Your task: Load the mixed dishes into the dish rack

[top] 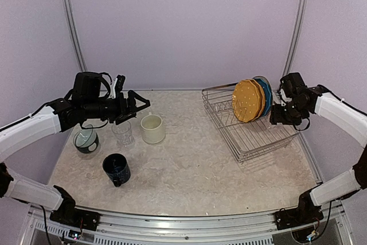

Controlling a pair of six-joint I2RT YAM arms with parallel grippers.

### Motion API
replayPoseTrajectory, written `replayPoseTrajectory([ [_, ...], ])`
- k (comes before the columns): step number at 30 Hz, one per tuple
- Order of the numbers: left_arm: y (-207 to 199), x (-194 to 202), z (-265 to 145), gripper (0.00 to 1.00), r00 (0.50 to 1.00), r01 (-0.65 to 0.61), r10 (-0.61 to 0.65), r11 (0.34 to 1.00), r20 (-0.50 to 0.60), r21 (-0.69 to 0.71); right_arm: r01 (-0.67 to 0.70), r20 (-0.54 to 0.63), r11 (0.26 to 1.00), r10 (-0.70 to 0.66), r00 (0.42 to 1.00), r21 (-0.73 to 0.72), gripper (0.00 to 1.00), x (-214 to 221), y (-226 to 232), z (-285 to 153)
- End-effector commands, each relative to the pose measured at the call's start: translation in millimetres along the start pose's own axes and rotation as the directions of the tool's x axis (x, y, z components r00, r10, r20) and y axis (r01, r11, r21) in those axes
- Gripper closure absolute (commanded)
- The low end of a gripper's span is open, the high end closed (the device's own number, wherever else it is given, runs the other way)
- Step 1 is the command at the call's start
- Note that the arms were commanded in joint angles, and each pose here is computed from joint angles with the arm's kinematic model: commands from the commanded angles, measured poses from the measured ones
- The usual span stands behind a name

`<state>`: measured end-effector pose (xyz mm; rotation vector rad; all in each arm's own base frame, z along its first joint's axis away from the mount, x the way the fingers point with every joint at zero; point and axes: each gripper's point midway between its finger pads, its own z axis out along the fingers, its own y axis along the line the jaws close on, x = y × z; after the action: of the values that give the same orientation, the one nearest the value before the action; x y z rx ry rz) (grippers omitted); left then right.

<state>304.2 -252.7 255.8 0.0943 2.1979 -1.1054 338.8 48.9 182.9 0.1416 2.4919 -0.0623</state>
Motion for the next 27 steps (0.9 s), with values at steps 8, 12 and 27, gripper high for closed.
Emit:
replayPoseTrajectory([
  [8,10,11,10,0.05,0.999,0.003,-0.004,0.999,-0.039,-0.032,0.010,-0.081,0.996,-0.017,0.997,-0.086,0.97,1,-8,53],
  [12,12,13,12,0.05,0.999,0.008,-0.010,0.999,-0.047,-0.037,0.028,-0.131,0.996,-0.039,0.991,-0.083,0.95,1,-8,74],
  [27,24,18,10,0.03,0.999,0.002,-0.008,0.995,-0.054,-0.096,0.063,-0.170,0.997,-0.070,0.983,-0.045,0.38,-8,-10,105],
])
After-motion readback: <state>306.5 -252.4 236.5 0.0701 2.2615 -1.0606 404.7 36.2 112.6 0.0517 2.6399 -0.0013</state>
